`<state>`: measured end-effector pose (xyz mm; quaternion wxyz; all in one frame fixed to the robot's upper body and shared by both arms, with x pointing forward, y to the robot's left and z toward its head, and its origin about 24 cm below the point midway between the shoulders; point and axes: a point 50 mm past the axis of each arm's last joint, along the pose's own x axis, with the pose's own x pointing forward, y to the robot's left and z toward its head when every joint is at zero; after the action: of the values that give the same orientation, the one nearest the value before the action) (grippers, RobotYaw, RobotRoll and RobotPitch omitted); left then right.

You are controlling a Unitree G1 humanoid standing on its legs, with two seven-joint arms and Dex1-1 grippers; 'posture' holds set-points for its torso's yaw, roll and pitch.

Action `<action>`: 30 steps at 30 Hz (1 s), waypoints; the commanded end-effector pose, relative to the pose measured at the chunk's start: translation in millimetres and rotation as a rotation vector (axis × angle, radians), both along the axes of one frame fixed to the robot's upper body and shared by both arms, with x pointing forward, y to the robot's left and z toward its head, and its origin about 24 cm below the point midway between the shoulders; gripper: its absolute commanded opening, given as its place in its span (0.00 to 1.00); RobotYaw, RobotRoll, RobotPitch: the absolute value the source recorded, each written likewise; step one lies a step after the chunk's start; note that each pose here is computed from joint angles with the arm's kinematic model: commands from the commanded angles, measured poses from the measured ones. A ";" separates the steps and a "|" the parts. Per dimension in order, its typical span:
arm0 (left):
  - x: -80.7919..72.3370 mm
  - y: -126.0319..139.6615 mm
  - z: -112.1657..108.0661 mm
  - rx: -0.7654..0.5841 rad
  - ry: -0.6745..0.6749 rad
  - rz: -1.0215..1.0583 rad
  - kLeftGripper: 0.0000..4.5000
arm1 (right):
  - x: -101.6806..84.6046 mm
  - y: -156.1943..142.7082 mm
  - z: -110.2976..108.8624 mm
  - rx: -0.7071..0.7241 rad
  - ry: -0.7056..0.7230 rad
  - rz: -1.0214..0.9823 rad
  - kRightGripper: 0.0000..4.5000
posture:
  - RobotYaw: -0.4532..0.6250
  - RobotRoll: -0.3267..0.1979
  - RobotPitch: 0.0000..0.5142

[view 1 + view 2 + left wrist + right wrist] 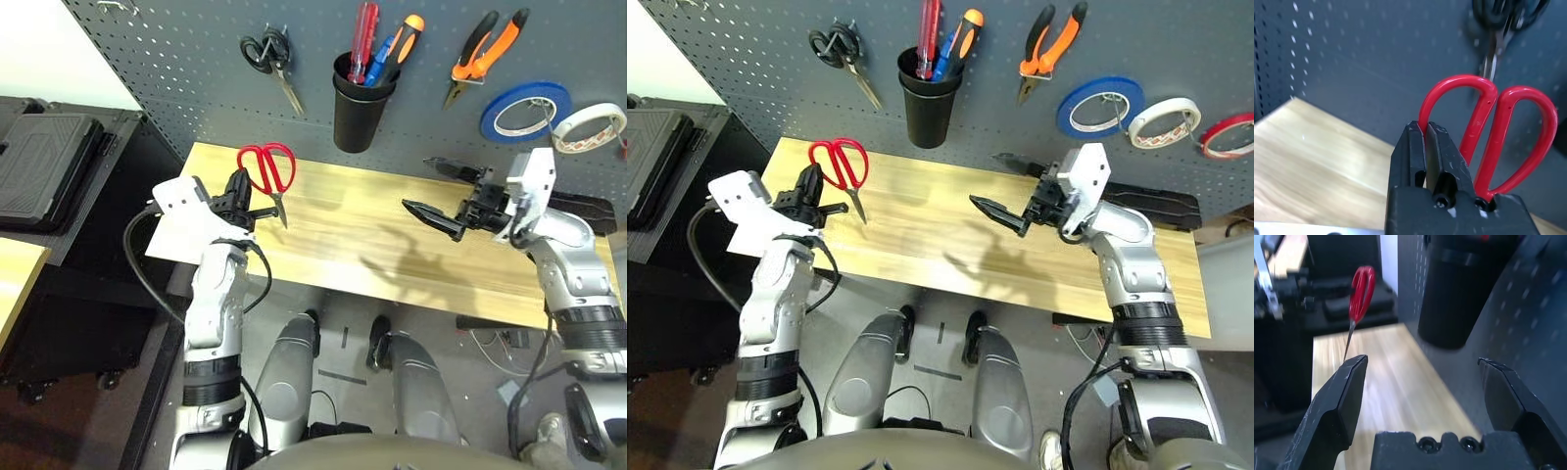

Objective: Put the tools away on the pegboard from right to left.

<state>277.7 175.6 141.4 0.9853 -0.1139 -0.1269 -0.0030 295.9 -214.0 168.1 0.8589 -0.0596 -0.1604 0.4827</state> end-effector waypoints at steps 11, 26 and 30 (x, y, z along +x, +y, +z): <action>8.1 11.1 73.3 -0.005 -0.159 -0.009 0.00 | 3.0 -32.8 54.2 0.043 -0.057 0.047 1.00 | 0.68 0.62 0.44; 32.0 5.4 89.7 0.009 -0.151 -0.069 0.00 | 3.9 -28.3 86.6 0.032 -0.103 0.059 1.00 | 0.64 0.62 0.42; 40.7 2.3 86.5 0.009 -0.134 -0.085 0.00 | 4.2 -25.0 85.9 0.036 -0.112 0.053 1.00 | 0.64 0.62 0.42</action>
<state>316.3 180.1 227.5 0.9747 -0.1176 -0.1844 -0.0467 303.7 -237.8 248.8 0.8382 -0.0591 -0.2046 0.5021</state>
